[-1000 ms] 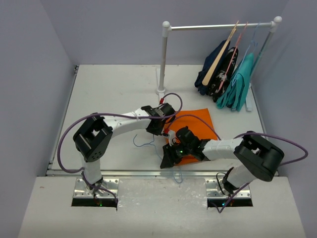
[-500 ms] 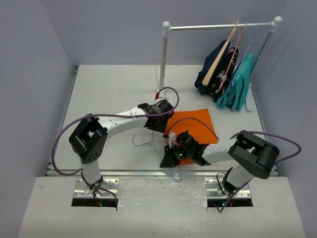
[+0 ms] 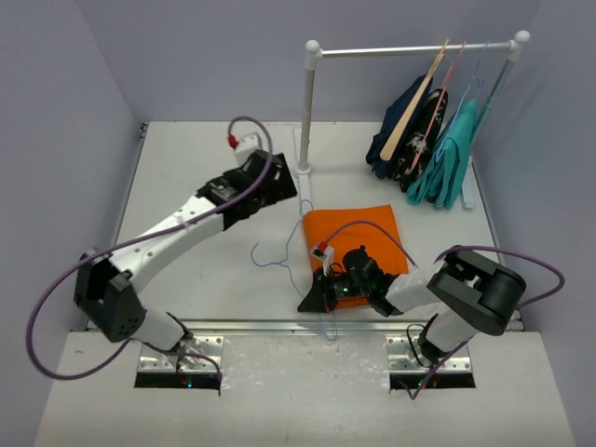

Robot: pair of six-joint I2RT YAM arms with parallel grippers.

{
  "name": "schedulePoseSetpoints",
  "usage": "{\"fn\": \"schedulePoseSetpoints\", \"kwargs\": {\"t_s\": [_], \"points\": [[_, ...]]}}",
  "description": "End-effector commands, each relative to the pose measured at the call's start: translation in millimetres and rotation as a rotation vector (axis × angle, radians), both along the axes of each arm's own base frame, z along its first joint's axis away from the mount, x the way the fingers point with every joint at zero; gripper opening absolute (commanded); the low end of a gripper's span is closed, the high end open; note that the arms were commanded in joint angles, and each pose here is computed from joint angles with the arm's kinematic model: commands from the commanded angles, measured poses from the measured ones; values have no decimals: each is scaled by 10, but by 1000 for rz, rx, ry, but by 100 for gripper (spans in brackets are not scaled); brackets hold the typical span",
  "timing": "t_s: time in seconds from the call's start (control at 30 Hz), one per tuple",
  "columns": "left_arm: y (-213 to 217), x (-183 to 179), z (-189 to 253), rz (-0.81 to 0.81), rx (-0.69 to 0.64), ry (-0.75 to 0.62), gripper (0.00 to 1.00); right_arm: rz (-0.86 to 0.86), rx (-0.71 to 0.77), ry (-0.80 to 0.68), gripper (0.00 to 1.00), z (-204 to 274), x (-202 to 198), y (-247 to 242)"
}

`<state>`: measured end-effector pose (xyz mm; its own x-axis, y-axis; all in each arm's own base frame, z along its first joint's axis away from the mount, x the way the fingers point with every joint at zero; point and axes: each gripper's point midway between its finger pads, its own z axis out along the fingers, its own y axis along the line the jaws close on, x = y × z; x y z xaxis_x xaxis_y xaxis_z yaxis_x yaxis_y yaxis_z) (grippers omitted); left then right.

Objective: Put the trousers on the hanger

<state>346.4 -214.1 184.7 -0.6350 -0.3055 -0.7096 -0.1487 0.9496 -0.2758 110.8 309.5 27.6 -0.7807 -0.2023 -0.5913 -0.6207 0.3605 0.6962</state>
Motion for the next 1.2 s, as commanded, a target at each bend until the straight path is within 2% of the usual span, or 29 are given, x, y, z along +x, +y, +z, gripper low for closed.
{"fn": "schedulePoseSetpoints", "kwargs": {"t_s": [0.0, 0.07, 0.23, 0.33, 0.47, 0.53, 0.63, 0.83, 0.93, 1.03, 1.17], "points": [[756, -9, 1482, 288, -239, -383, 100, 40, 230, -37, 0, 509, 58, 107], [1046, -238, 1819, 331, -241, -470, 100, 58, 314, -55, 0, 746, 60, 96], [1319, -698, 1809, 288, -233, -499, 100, 80, 432, -113, 0, 1201, 80, 97], [1340, -825, 1607, 220, -185, -481, 100, 74, 488, -154, 0, 1457, 137, 72], [1352, -871, 970, 184, -81, -375, 100, 36, 559, -231, 0, 1808, 261, -37], [1285, -921, 548, 149, -77, -303, 100, 15, 579, -262, 0, 1912, 319, -107], [1044, -907, 330, 76, -164, -275, 100, 6, 567, -265, 0, 1874, 342, -121], [580, -1027, -453, -22, -383, -134, 98, -9, 605, -273, 0, 1907, 319, -167], [175, -1058, -417, -203, -542, -167, 88, -27, 642, -314, 0, 2094, 356, -195], [-128, -1130, -412, -344, -644, -176, 78, -40, 676, -346, 0, 2287, 403, -235], [-502, -1199, -331, -467, -687, -169, 65, -54, 697, -364, 0, 2480, 477, -253]]}}
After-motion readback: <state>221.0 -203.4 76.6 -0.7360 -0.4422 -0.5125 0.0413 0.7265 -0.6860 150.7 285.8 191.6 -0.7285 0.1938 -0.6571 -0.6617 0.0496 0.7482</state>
